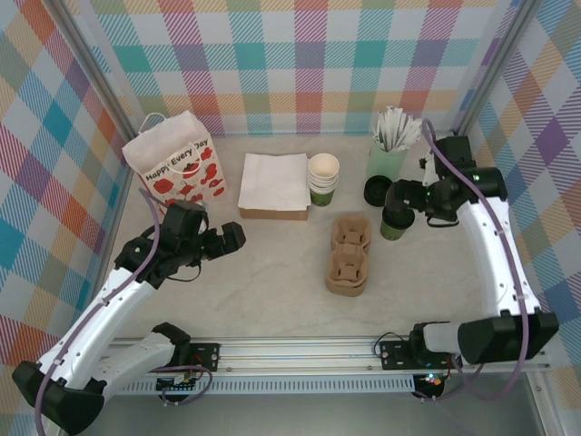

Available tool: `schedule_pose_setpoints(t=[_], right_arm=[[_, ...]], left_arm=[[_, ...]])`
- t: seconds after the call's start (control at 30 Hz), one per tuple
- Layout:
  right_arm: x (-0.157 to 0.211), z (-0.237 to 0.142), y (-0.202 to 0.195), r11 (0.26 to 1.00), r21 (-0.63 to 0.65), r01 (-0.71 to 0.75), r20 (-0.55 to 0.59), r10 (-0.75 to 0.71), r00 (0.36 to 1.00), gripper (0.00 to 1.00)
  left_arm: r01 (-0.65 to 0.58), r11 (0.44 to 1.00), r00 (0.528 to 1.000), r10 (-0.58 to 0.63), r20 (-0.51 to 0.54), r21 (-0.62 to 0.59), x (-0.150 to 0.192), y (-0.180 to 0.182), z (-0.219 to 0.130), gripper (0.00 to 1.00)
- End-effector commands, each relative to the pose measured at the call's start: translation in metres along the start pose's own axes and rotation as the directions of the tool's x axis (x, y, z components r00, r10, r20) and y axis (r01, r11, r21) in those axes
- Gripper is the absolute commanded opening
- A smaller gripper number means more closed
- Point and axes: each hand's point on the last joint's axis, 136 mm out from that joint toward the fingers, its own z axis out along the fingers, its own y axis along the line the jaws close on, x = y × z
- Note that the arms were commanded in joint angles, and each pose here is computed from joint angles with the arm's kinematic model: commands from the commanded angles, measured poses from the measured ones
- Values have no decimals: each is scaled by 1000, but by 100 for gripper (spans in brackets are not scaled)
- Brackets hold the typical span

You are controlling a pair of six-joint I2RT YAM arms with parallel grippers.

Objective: Pack the takeout coffee

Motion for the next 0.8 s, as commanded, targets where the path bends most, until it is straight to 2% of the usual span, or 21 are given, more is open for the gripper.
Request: schedule_pose_setpoints(t=[0.0,0.17,0.5,0.77], right_arm=[[3,-7,12,996,-92,-10,56,15,998,100],[12,-16,16,991,-136,-2,106,16,994,100],[21,-21,42,948,-314,47,186,13,982,100],[24,-22,40,951,-303,66,196,-5,981,100]], left_arm=[[-30,999,999,30,20,-19,-10,0,-10,100],[-67,997,997,68,35,-40,-22,-4,-26,100],[-157,982,980,168,109,-101,-62,-17,-63,100],[-193,970,968,213,133,-150,-117,-20,-72,100]])
